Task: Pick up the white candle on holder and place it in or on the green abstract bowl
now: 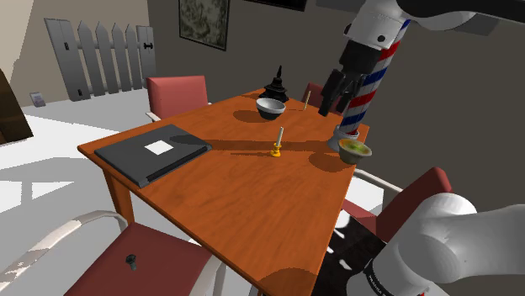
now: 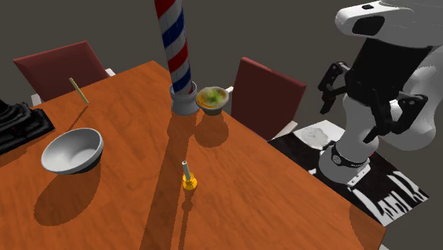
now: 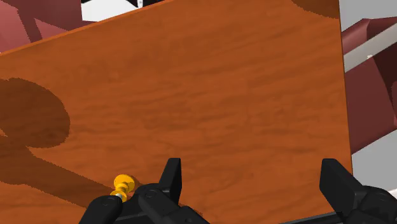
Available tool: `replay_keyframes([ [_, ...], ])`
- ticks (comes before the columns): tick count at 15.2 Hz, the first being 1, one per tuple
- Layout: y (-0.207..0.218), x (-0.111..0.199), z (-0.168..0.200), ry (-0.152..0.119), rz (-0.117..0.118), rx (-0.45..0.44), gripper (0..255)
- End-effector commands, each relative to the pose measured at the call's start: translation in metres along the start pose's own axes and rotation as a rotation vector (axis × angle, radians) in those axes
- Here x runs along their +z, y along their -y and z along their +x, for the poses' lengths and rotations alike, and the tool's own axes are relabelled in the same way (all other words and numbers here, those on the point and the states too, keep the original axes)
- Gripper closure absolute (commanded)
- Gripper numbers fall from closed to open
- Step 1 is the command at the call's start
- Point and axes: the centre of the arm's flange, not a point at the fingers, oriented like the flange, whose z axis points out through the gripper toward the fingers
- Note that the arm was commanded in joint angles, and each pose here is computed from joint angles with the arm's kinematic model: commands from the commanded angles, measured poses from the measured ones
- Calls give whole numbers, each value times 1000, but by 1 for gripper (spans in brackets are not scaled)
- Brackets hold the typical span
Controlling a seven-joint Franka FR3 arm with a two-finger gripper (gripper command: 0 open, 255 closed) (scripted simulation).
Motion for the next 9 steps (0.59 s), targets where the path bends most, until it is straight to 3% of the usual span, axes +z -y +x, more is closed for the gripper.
replay_keyframes([
  [1,0,0,0,0,0,0,0],
  [9,-59,57,62,-13,-17,-27,0],
])
